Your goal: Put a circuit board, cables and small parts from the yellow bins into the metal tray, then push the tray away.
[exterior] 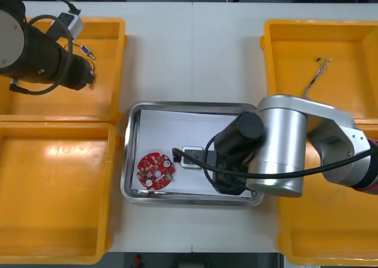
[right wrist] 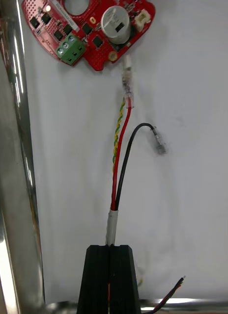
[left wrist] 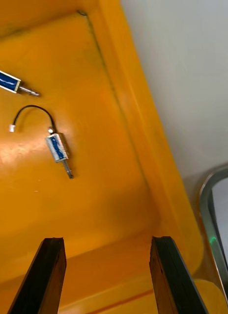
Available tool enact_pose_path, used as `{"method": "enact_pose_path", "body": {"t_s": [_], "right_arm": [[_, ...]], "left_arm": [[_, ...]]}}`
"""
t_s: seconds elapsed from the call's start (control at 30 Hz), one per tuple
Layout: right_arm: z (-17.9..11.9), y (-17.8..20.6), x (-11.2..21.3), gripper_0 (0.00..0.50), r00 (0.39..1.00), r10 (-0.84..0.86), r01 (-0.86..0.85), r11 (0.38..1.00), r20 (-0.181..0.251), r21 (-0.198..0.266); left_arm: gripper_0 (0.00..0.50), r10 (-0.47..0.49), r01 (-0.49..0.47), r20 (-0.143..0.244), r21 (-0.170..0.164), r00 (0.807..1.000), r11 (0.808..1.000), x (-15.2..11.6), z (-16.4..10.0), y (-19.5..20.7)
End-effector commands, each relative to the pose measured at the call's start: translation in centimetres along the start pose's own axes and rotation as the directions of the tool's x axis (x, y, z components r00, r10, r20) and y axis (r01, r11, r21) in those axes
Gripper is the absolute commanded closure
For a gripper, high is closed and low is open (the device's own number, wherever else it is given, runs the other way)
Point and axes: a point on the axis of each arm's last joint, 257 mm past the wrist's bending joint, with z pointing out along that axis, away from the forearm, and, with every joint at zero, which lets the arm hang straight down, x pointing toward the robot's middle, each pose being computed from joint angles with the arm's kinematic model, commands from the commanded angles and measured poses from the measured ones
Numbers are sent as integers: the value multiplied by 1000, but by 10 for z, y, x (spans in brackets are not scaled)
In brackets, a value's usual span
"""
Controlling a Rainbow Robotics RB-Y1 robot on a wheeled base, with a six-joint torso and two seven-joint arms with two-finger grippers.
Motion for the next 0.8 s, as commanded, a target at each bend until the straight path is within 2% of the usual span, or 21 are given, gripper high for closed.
{"method": "enact_pose_path", "body": {"t_s": [0.03,0.3,0.43,0.47,0.53,0.57,0.6,0.63,0.7,0.8], "right_arm": [[15,7,-8,500,999,-42,43,999,10,-11],[38,16,-2,500,999,-38,38,999,0,-34],[42,15,1,500,999,-32,32,999,-10,-37],[42,15,1,486,999,-35,34,999,-11,-37],[42,14,2,301,999,-34,33,999,-13,-35],[42,14,2,118,1000,-29,29,999,-12,-35],[42,14,1,32,1000,-27,26,999,-12,-34],[42,15,0,2,1000,-26,25,999,-9,-35],[38,10,-4,0,1000,-30,30,999,2,-19],[33,6,-11,0,999,-26,27,1000,22,-13]], "left_arm": [[0,-113,121,100,-74,989,990,-44,-18,39],[0,-205,220,157,-80,966,972,-74,-5,71],[0,-233,250,166,-94,958,964,-83,5,84],[0,-237,255,165,-96,957,962,-85,8,85],[0,-247,266,167,-102,955,959,-87,14,89],[0,-253,273,170,-100,952,957,-90,17,90],[0,-263,282,174,-96,949,955,-92,20,90],[0,-270,289,177,-94,946,953,-93,21,91],[0,-293,311,185,-81,938,947,-99,27,92],[0,-314,334,189,-83,930,939,-107,29,94]]}}
